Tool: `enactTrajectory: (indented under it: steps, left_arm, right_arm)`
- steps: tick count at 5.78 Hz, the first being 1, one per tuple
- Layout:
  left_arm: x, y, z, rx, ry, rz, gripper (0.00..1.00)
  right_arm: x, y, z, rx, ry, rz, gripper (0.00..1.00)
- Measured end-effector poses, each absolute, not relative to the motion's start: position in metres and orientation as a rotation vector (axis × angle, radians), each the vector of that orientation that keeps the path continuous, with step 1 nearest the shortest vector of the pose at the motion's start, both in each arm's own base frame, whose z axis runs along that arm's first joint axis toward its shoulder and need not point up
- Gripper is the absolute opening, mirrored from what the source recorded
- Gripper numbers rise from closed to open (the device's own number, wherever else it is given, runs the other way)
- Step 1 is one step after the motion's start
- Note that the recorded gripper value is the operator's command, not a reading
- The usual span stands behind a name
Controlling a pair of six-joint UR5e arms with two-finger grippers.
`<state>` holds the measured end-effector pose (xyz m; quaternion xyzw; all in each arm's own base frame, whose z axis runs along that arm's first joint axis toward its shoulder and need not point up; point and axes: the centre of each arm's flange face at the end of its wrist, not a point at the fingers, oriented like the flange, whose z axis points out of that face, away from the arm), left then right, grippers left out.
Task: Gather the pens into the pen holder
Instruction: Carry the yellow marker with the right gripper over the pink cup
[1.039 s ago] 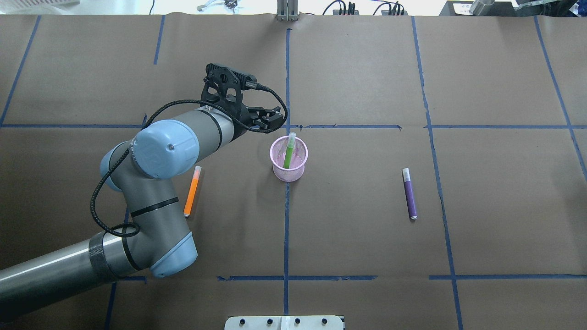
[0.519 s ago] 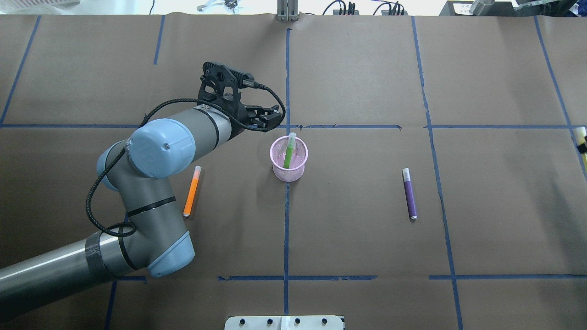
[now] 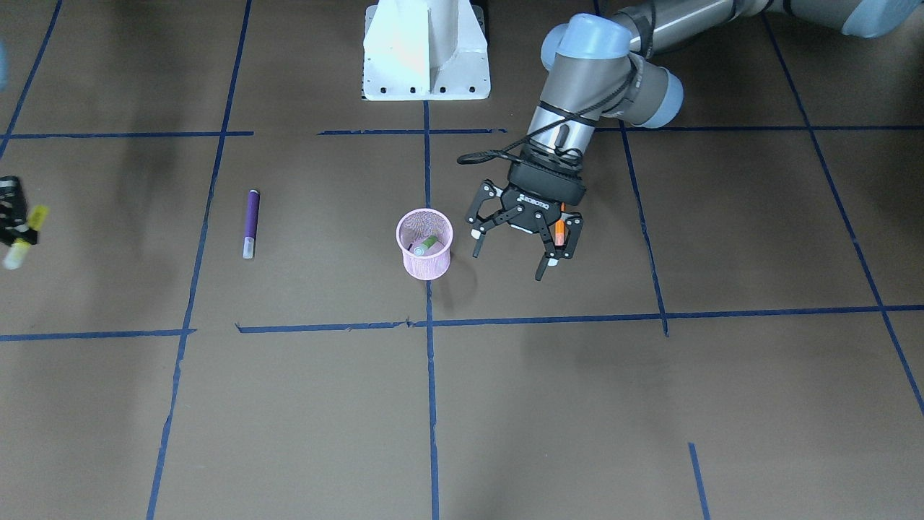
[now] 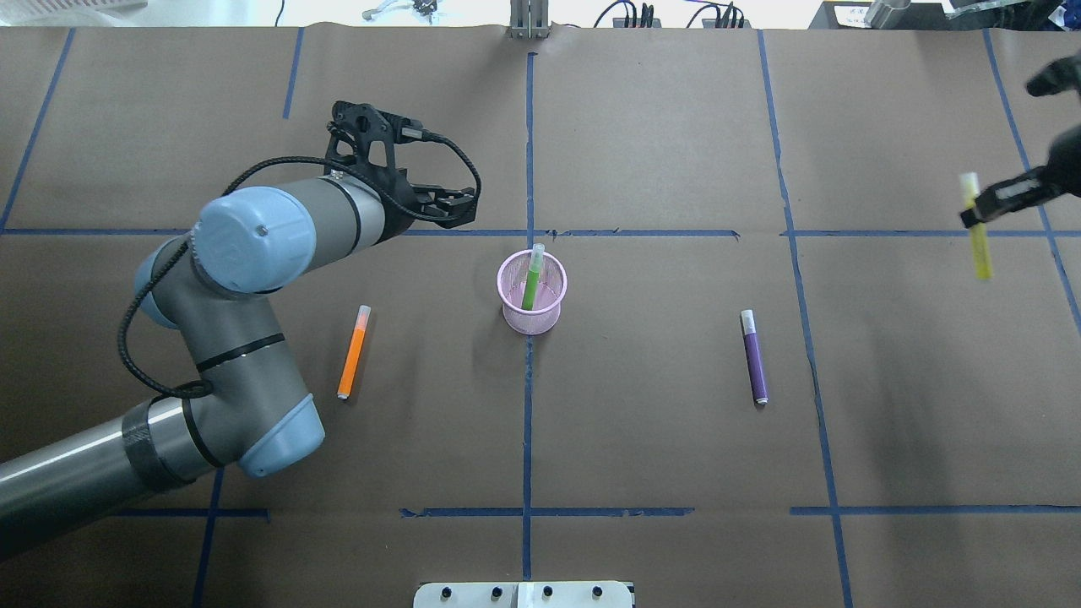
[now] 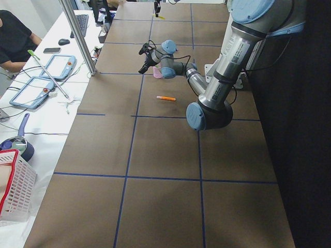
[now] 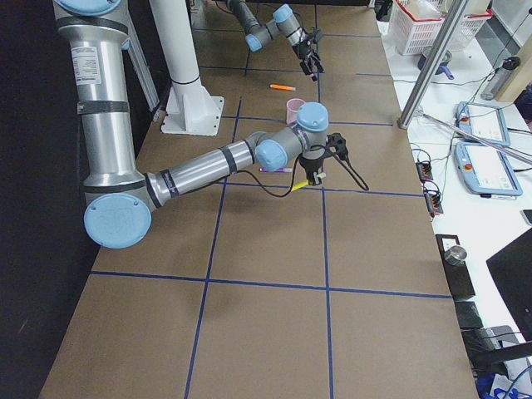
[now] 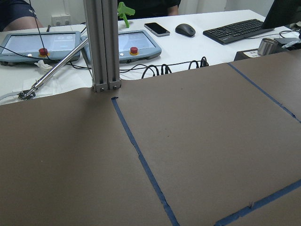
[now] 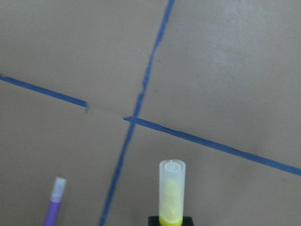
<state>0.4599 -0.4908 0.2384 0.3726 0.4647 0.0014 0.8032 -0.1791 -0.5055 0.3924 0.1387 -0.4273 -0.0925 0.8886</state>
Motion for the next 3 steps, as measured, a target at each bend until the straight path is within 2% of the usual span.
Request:
enactTrajectory:
  steps: [3]
  left_arm:
    - [0.452,-0.495,0.255,0.769,0.986,0.005,0.99]
  right_arm:
    - [-0.358,-0.448,0.215,0.513,-0.946,0.031,0.00]
